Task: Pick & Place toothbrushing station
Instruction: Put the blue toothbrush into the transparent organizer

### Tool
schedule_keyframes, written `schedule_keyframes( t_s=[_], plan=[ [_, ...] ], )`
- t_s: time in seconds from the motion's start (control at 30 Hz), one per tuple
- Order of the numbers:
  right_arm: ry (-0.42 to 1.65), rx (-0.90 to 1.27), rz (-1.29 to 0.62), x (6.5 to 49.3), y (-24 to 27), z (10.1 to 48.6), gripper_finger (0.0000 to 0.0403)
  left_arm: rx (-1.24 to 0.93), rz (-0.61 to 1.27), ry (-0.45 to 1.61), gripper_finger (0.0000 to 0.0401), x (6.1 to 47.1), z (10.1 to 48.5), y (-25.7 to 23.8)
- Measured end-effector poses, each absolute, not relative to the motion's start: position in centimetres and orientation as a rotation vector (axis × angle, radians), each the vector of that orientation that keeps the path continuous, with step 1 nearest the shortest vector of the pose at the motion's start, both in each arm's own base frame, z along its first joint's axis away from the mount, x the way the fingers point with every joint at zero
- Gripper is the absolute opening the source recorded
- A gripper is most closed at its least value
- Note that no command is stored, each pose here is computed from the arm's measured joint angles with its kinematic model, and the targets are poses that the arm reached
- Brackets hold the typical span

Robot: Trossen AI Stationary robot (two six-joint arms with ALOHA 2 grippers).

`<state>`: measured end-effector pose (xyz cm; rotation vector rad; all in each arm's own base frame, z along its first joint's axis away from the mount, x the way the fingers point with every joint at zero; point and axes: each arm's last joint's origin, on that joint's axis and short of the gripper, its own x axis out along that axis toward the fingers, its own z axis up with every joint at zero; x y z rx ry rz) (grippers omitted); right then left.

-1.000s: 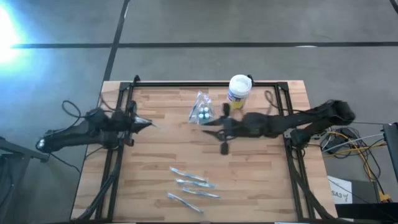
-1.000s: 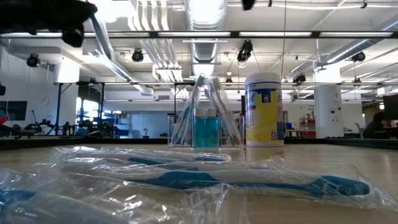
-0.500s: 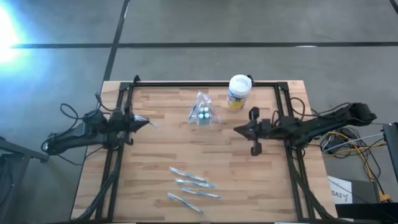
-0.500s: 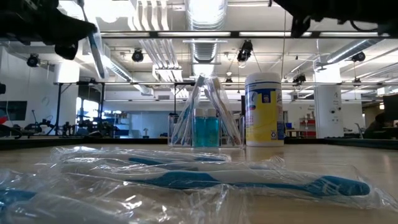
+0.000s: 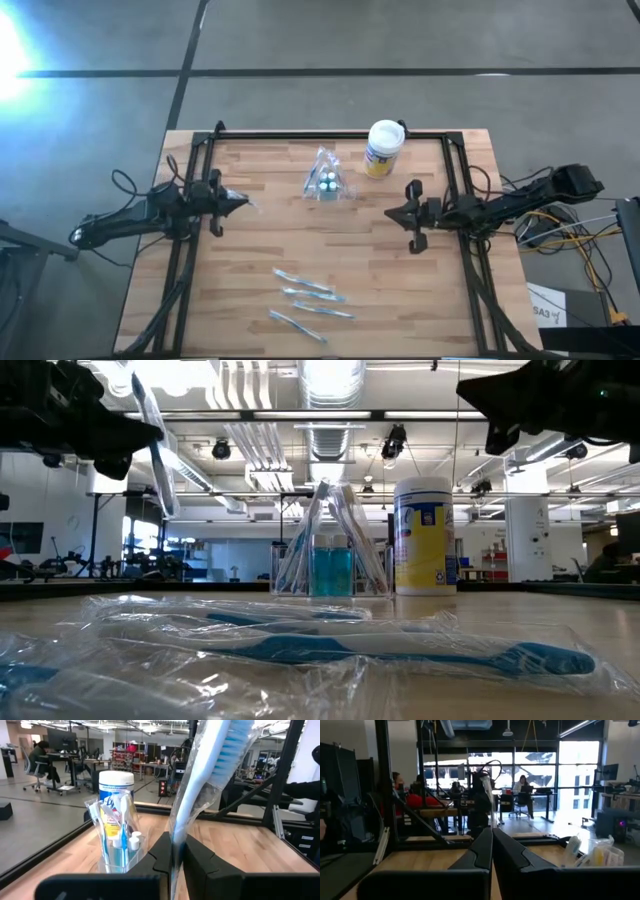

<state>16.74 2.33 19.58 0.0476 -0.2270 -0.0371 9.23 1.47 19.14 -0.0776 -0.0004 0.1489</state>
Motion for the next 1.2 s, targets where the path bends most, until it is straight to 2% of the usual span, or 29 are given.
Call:
schedule_keyframes(
  t_s=[0.3,0.53,0.77,1.0,1.2],
  plan=[
    [-0.258,0.050,-0.040,15.0,2.0,18.0,0.0008,-0.077,0.128,0.002,0.0025,9.3,19.1,1.4],
    [-0.273,0.073,-0.058,14.9,2.0,18.3,0.0008,-0.115,0.147,-0.016,0.0025,9.4,19.3,1.5],
    [-0.280,0.060,-0.061,15.0,2.0,18.3,0.0008,-0.050,0.150,-0.109,0.0025,10.2,22.9,1.7],
    [-0.282,0.056,-0.062,15.0,2.0,18.4,0.0008,0.080,0.183,-0.056,0.0025,14.2,27.1,2.8],
    [-0.282,0.056,-0.062,15.0,2.0,18.4,0.0008,0.115,0.134,-0.032,0.0025,19.1,27.9,5.1]
  ],
)
